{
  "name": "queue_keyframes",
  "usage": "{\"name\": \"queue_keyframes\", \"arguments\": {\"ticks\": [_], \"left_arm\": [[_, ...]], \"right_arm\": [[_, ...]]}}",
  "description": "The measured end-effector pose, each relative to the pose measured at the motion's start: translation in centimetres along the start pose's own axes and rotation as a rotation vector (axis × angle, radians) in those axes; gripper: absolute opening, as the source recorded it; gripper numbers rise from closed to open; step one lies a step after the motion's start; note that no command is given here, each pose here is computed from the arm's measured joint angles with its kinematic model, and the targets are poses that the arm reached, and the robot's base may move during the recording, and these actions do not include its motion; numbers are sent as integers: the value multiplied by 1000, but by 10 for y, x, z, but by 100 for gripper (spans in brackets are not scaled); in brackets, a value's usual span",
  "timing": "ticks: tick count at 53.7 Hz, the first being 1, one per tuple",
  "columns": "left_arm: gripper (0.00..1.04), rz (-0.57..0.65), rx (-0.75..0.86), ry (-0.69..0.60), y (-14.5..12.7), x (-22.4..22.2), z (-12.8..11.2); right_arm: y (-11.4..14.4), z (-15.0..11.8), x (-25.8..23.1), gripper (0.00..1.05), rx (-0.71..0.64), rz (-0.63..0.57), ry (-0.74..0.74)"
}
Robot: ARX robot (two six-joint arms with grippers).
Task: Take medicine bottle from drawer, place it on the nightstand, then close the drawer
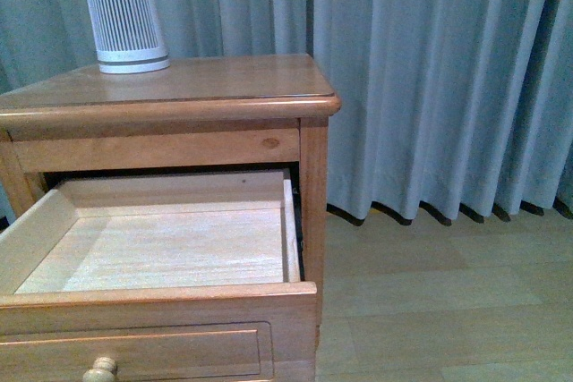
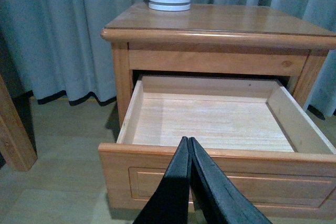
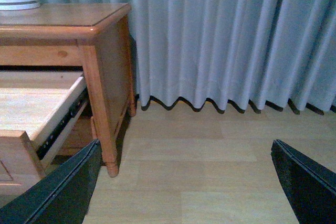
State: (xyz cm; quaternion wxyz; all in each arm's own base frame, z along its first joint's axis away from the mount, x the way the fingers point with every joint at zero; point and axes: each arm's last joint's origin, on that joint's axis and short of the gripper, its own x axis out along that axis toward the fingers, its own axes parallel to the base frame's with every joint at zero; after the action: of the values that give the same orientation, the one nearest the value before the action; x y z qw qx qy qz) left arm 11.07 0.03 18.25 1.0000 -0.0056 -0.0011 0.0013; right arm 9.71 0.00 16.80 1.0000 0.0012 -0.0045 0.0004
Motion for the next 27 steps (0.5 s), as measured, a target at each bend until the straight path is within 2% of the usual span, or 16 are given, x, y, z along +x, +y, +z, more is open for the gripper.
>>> {"name": "queue_keyframes", "arguments": {"ticks": [12, 27], "left_arm": [[4, 0, 0, 26, 0, -10, -8], [4, 0, 0, -3, 0, -13, -16]], "right_arm": [[0, 0, 0, 98, 0, 0, 0], [0, 0, 0, 98, 0, -1, 0]]}}
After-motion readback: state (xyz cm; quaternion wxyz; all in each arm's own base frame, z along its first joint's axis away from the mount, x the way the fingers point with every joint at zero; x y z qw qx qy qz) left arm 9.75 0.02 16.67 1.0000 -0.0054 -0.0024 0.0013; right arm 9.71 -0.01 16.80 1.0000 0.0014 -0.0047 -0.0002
